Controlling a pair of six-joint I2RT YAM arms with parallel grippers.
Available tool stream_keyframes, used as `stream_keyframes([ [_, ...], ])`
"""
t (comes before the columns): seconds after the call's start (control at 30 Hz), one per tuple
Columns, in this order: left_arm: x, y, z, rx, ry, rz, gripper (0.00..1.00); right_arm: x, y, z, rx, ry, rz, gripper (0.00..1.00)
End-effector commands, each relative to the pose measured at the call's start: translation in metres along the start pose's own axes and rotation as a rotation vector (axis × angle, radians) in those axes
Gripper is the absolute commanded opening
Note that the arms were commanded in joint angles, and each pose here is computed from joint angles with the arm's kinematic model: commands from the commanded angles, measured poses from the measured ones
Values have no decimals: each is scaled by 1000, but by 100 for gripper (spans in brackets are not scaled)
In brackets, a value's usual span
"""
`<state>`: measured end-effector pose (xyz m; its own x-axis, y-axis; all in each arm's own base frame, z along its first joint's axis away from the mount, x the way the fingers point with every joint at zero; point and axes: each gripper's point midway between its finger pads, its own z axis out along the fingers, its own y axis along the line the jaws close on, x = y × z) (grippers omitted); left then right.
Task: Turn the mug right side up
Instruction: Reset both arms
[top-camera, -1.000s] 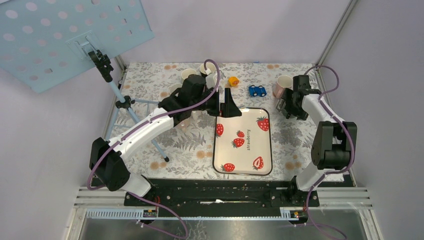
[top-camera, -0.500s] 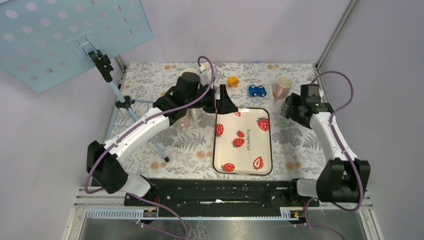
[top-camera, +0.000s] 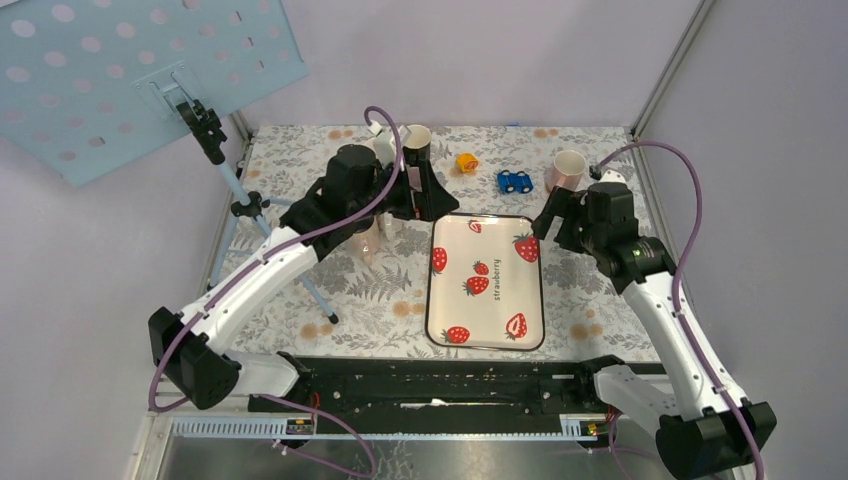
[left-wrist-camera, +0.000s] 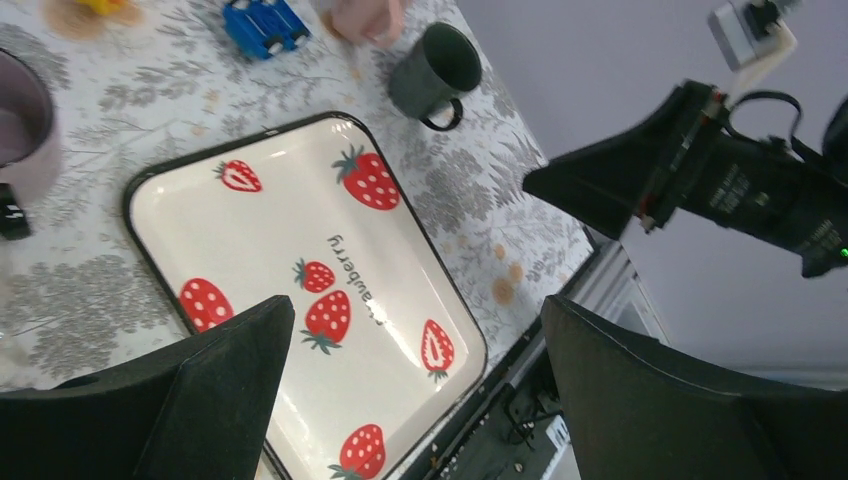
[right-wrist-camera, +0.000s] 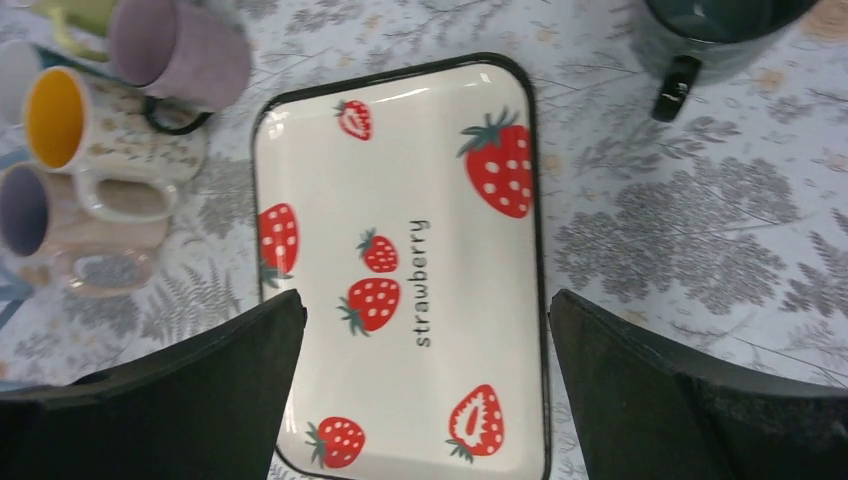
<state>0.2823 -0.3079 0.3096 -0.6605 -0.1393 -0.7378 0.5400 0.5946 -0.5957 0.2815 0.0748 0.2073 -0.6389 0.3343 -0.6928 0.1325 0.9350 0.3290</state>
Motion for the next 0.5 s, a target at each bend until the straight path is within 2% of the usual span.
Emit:
stream_keyframes([
  [0.0,-27,16,-17,-120,-140,52,99,-9,45,-15,-226,-70,0,100],
  [0.17,-29,34,-22,-215,-180,27,99,-15,80,-25,-401,-105,-20,100],
  [0.47,-29,59,-19,-337,-196,-14,99,-21,108,-35,-524,-125,-98,100],
])
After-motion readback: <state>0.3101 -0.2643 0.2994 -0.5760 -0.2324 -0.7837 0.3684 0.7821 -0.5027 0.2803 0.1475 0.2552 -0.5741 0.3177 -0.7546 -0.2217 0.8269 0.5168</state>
